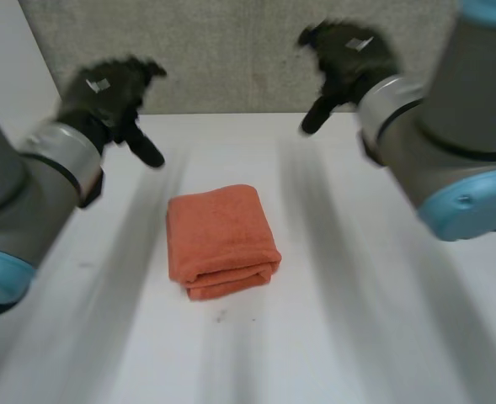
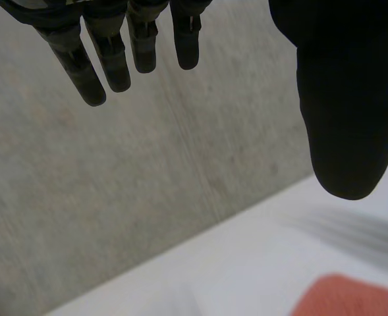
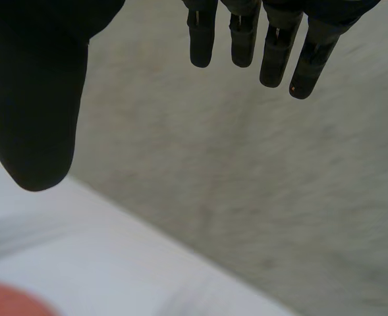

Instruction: Fold the laundry

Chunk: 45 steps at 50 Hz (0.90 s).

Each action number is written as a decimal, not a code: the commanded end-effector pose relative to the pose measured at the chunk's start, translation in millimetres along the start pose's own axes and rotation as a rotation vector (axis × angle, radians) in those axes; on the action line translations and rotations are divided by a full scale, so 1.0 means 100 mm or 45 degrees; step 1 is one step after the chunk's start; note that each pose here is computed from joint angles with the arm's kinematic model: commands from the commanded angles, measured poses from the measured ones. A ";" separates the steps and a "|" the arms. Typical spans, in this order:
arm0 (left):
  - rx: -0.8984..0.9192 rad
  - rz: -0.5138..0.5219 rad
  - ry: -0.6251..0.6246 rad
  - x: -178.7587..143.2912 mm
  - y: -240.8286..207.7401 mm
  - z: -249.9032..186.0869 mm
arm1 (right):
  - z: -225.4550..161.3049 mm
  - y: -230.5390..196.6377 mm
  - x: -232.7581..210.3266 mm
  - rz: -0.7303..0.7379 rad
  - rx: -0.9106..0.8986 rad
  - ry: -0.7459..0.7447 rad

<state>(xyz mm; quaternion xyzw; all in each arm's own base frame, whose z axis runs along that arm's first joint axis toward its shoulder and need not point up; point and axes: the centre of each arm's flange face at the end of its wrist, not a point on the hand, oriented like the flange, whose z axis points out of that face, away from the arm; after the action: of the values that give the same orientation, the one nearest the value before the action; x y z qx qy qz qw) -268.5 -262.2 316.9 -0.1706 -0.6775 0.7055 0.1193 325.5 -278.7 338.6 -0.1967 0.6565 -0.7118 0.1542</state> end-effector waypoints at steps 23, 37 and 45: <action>-0.052 -0.082 -0.035 -0.14 -0.37 -0.38 | -0.56 0.05 0.68 -0.194 -0.093 0.294; -0.074 -0.086 -0.006 -0.07 -0.29 -0.42 | -0.60 0.14 0.66 -0.196 -0.120 0.286; -0.048 -0.083 -0.004 -0.06 -0.28 -0.42 | -0.60 0.14 0.66 -0.198 -0.121 0.282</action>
<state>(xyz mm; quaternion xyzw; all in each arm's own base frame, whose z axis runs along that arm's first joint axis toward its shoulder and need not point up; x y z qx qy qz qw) -247.5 -224.7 344.7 -0.1499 -0.7013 0.6834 0.1369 238.4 -259.0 326.1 -0.1737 0.6854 -0.7070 0.0156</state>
